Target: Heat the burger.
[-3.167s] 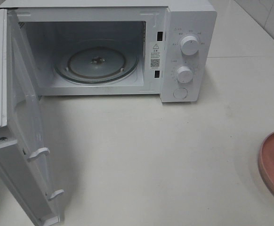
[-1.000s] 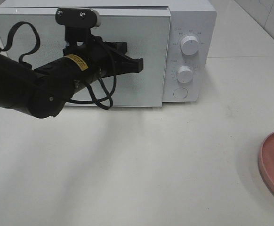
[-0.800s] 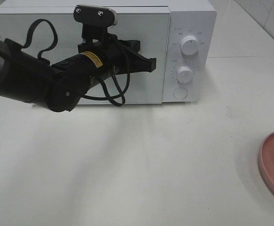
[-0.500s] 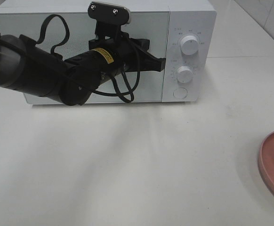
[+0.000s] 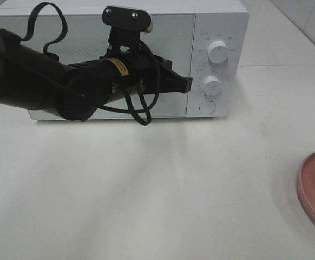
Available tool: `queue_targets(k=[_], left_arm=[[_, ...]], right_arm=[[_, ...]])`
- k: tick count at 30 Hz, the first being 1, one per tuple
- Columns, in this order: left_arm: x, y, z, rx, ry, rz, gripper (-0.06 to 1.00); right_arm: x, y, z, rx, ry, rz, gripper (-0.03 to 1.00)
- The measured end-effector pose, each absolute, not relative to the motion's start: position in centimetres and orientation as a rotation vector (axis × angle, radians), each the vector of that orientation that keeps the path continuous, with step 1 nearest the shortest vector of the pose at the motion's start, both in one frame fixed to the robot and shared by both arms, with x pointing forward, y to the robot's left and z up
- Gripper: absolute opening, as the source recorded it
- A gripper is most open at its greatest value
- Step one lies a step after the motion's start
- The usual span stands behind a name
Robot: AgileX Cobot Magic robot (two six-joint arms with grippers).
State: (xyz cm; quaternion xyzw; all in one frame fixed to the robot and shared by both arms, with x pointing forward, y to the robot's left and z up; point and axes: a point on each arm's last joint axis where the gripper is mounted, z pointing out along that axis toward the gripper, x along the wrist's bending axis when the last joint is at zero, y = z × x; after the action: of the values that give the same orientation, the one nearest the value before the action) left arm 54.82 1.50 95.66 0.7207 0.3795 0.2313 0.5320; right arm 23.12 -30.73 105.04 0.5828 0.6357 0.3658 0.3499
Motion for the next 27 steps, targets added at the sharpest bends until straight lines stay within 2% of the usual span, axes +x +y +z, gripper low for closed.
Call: queue_targets(k=[2,4,5,6,7,8,9,10,13,22,27], left_arm=[[54.0,1.4,95.8,1.791,0.92,0.508,0.02],[53.2,1.9,96.2,1.901,0.957,0.443,0.25],[53.2,1.9,96.2,1.901,0.957,0.443,0.25],[52.5,2.2,96.4,1.979,0.983,0.395,0.47],[52.1,2.5,96.4,2.024,0.999,0.367,0.6],[52.1,2.5,96.4,2.024,0.999,0.367,0.6],[51.3,3.0,96.5,2.118,1.029,0.308,0.81],[50.5,3.5,96.9,2.197,1.053,0.254,0.92],[49.2,4.3,97.5,2.307,1.082,0.174,0.97],[46.7,6.4,99.8,2.5,1.098,0.059,0.98],[45.8,9.4,101.6,2.57,1.242,0.001,0.98]], right_arm=[[23.1,-30.7,105.0,1.51,1.647,0.948,0.76],[23.1,-30.7,105.0,1.51,1.647,0.948,0.76],[23.1,-30.7,105.0,1.51,1.647,0.948,0.76],[23.1,-30.7,105.0,1.51,1.647,0.948,0.76],[23.1,-30.7,105.0,1.51,1.647,0.948,0.76],[23.1,-30.7,105.0,1.51,1.647,0.948,0.76],[23.1,-30.7,105.0,1.51,1.647,0.948,0.76],[23.1,-30.7,105.0,1.51,1.647,0.948,0.76],[23.1,-30.7,105.0,1.51,1.647,0.948,0.76],[23.1,-30.7,105.0,1.51,1.647,0.948,0.75],[23.1,-30.7,105.0,1.51,1.647,0.948,0.75]])
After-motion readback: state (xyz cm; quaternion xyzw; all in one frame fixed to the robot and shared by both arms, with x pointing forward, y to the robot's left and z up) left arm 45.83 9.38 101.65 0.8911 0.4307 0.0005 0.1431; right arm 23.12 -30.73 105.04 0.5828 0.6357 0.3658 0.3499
